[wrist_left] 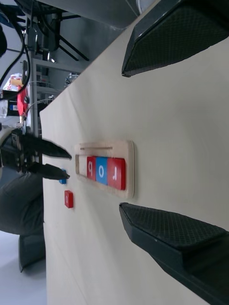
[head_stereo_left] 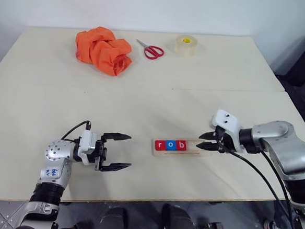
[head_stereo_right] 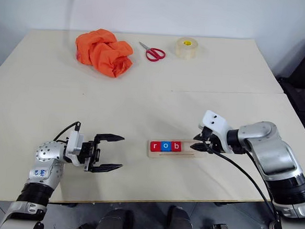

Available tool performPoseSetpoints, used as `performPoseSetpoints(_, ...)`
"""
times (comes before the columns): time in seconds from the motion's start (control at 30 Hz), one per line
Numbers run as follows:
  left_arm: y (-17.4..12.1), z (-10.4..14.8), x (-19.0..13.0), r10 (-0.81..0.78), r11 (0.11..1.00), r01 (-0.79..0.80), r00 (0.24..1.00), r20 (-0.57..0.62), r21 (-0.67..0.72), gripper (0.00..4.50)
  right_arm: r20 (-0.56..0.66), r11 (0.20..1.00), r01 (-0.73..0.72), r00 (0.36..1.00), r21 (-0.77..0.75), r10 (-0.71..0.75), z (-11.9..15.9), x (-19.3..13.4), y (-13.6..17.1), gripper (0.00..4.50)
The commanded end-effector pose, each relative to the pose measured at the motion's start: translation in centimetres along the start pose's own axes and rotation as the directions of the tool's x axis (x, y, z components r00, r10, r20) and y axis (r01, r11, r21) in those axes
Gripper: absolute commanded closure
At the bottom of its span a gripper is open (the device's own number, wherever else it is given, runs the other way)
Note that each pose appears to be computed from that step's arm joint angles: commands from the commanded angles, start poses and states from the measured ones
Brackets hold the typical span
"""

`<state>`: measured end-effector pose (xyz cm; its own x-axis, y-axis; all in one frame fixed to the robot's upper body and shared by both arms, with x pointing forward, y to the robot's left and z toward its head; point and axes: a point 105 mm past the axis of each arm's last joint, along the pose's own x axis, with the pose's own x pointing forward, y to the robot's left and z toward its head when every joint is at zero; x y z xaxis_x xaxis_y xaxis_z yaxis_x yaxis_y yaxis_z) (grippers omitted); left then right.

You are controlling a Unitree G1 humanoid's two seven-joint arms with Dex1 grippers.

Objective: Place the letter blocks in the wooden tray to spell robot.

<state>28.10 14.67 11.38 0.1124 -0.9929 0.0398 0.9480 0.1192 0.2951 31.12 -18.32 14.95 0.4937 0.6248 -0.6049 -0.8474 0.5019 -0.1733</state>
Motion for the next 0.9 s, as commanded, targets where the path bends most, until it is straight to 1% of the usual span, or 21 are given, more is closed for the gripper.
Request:
performPoseSetpoints(0.03,0.2,0.3,-0.1,-0.010,1.000,0.010,1.000,0.006,0.019,0.00,0.072,0.991,0.126,0.989,0.040,-0.129,0.6,-2.9,-1.0,1.23)
performPoseSetpoints(0.13,0.2,0.3,-0.2,-0.015,1.000,0.015,1.000,0.007,0.016,0.00,0.088,0.979,0.184,0.978,0.084,-0.191,-0.1,-3.9,-0.9,0.26)
performPoseSetpoints(0.17,0.3,0.3,-0.2,-0.012,1.000,0.012,1.000,0.009,0.013,0.00,0.113,0.966,0.231,0.963,0.115,-0.244,-0.7,-4.5,-0.9,0.05)
performPoseSetpoints(0.27,0.6,0.4,-0.2,0.003,1.000,-0.003,1.000,0.017,0.007,0.00,0.163,0.910,0.364,0.903,0.200,-0.397,-2.2,-6.2,-1.3,0.05)
performPoseSetpoints(0.37,0.6,0.3,-0.4,-0.001,1.000,0.001,1.000,0.013,0.001,0.00,0.190,0.882,0.419,0.868,0.217,-0.459,-3.1,-7.1,-0.8,0.05)
performPoseSetpoints(0.47,0.8,0.4,-0.4,-0.003,1.000,0.003,1.000,0.010,-0.003,0.00,0.186,0.849,0.465,0.838,0.251,-0.513,-4.6,-8.1,0.2,0.05)
performPoseSetpoints(0.57,1.0,0.5,-0.3,-0.008,1.000,0.008,1.000,0.011,-0.005,0.00,0.180,0.827,0.479,0.823,0.293,-0.540,-5.7,-8.4,1.0,0.05)
performPoseSetpoints(0.67,1.0,0.5,-0.3,-0.015,1.000,0.015,1.000,0.012,-0.006,0.00,0.190,0.823,0.477,0.817,0.309,-0.544,-6.0,-8.3,1.5,0.05)
performPoseSetpoints(0.9,1.4,0.6,-0.3,-0.022,1.000,0.022,1.000,0.010,0.001,0.00,0.195,0.810,0.469,0.810,0.351,-0.554,-6.7,-8.0,1.4,0.05)
